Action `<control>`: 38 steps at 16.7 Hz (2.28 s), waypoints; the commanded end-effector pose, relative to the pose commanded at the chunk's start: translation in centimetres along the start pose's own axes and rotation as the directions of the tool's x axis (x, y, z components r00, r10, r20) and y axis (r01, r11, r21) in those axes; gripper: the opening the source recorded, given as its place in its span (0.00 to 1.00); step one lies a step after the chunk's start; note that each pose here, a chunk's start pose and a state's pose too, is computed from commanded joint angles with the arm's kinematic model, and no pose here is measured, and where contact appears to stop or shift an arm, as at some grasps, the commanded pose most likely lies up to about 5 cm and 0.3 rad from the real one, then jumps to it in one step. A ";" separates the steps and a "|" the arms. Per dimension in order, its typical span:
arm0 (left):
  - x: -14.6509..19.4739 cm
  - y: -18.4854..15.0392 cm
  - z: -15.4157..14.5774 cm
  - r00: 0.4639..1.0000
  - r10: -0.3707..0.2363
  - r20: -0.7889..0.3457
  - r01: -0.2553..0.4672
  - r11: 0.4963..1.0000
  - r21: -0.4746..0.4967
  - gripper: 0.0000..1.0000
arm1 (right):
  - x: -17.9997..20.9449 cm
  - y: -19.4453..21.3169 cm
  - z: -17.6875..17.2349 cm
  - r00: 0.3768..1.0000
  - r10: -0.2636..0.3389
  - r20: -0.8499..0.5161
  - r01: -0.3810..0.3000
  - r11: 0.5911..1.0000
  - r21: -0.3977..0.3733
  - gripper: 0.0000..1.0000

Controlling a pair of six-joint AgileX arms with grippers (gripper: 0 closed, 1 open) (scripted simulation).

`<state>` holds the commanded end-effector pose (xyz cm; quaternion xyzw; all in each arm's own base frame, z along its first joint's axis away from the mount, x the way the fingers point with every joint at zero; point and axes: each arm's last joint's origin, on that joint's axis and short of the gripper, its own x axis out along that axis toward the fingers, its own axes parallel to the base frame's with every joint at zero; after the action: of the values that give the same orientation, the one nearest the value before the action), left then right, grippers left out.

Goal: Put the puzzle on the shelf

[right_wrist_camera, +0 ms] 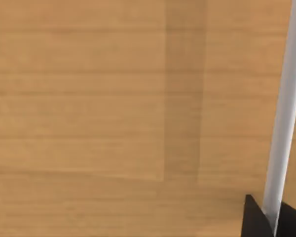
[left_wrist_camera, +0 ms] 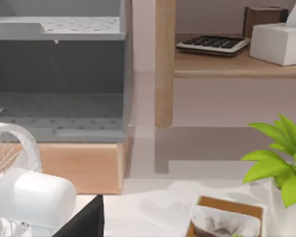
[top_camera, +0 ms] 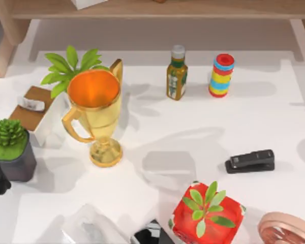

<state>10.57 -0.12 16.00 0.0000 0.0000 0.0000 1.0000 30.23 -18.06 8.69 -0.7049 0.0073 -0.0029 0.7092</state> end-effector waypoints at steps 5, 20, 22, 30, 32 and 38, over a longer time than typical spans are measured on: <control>0.0 0.0 0.0 1.000 0.000 0.000 0.000 1.000 0.000 1.00 | -0.3 -0.1 -0.3 1.000 -0.004 -0.009 0.004 1.000 -0.003 0.00; 0.0 0.0 0.0 1.000 0.000 0.000 0.000 1.000 0.000 1.00 | -6.2 0.1 0.0 1.000 0.000 0.001 0.000 1.000 0.001 0.15; 0.0 0.0 0.0 1.000 0.000 0.000 0.000 1.000 0.000 1.00 | -6.2 0.1 0.0 1.000 0.000 0.001 0.000 1.000 0.001 0.30; 0.0 0.0 0.0 1.000 0.000 0.000 0.000 1.000 0.000 1.00 | -6.2 0.1 0.0 1.000 0.000 0.001 0.000 1.000 0.001 0.90; 0.0 0.0 0.0 1.000 0.000 0.000 0.000 1.000 0.000 1.00 | -6.2 0.1 0.0 1.000 0.000 0.001 0.000 1.000 0.001 1.00; 0.0 0.0 0.0 1.000 0.000 0.000 0.000 1.000 0.000 1.00 | -6.2 0.1 0.0 1.000 0.000 0.001 0.000 1.000 0.001 1.00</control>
<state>10.57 -0.12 16.00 0.0000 0.0000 0.0000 1.0000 24.07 -17.95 8.65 -0.7047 0.0069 -0.0024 0.7094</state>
